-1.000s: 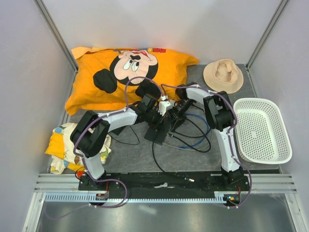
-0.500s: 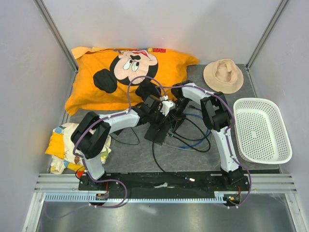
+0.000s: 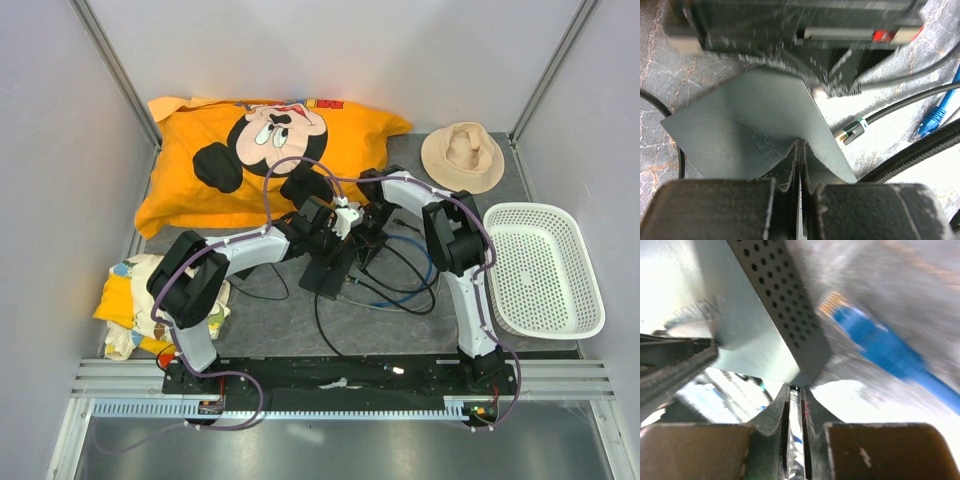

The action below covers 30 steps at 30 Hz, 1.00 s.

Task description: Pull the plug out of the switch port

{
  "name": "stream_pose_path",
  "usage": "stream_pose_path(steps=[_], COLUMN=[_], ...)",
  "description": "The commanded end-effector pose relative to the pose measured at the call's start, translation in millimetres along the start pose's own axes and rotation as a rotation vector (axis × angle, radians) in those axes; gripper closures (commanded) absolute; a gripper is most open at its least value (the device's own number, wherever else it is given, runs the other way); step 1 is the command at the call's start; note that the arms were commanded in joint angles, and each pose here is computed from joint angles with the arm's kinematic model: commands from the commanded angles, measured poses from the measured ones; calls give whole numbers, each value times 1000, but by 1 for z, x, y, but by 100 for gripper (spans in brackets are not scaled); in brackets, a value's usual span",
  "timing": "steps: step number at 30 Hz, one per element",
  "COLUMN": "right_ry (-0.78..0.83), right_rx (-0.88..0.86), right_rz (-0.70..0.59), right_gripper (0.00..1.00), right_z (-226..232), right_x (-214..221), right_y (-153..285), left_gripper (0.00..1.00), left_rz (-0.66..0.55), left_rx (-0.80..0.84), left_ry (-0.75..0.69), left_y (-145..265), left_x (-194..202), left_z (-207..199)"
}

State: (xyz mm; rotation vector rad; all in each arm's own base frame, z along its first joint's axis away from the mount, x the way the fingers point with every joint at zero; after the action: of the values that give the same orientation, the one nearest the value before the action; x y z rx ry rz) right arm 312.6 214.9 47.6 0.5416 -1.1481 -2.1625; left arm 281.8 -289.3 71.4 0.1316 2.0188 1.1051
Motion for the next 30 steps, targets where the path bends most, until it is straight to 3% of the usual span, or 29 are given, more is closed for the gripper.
stream_pose_path(steps=[1,10,16,18,19,20,23,30], right_ry=[190,184,175,253,292,305,401,483], right_rx=[386,562,553,460,416,381,387,363], right_rz=[-141,-250,-358,-323,-336,-289,-284,-258], right_gripper=[100,100,100,76,60,55,48,46], right_z=[-55,-67,-68,-56,-44,-43,-34,-22], right_x=[-25,-18,-24,-15,-12,4,32,68], right_y=[43,105,136,125,124,104,88,69], left_gripper=[98,98,98,98,98,98,98,98], left_rz=[146,129,110,107,103,100,102,104], left_rx=[-58,-50,-40,-38,-39,-40,-22,8], left_ry=[-5,-32,-37,-35,-33,-33,-32,-29], left_y=[-6,-2,2,4,4,6,8,20], left_x=[39,33,24,23,22,22,23,34], left_z=[13,12,16,18,19,20,20,17])
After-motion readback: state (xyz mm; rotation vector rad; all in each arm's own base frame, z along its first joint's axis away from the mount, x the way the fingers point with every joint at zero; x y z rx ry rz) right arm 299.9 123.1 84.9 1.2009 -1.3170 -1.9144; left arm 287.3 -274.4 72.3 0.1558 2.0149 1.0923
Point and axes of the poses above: each gripper's point midway between its finger pads, its own y axis back along the fingers, its own z axis along the line the jaws close on, x = y × z, the point moved 4 cm from there along y, back along the fingers, and after that the axes turned 10 degrees about y, right-handed, at the moved point
